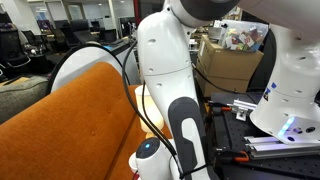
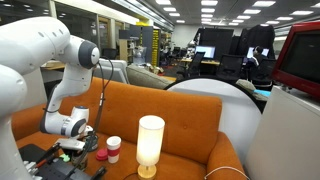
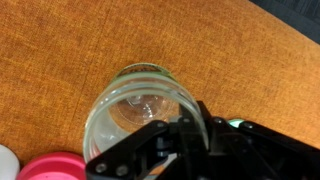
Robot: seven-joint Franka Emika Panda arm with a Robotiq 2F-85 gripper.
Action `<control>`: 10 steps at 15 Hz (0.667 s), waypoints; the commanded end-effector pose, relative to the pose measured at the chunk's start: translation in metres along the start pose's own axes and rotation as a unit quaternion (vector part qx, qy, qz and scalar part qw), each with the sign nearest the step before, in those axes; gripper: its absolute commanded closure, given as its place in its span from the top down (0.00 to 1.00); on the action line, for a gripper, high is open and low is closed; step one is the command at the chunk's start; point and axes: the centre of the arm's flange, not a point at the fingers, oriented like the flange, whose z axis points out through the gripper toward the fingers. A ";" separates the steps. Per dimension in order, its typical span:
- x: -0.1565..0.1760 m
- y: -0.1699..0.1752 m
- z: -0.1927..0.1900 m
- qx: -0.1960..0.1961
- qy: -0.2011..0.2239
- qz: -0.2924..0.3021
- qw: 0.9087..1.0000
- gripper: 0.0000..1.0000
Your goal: Move the jar to the left side of the sofa
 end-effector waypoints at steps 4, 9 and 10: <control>0.014 -0.022 0.016 -0.003 0.002 -0.024 1.000 0.02; 0.021 -0.028 0.032 -0.026 -0.002 -0.041 0.999 0.02; 0.023 -0.029 0.030 -0.031 0.000 -0.043 0.999 0.10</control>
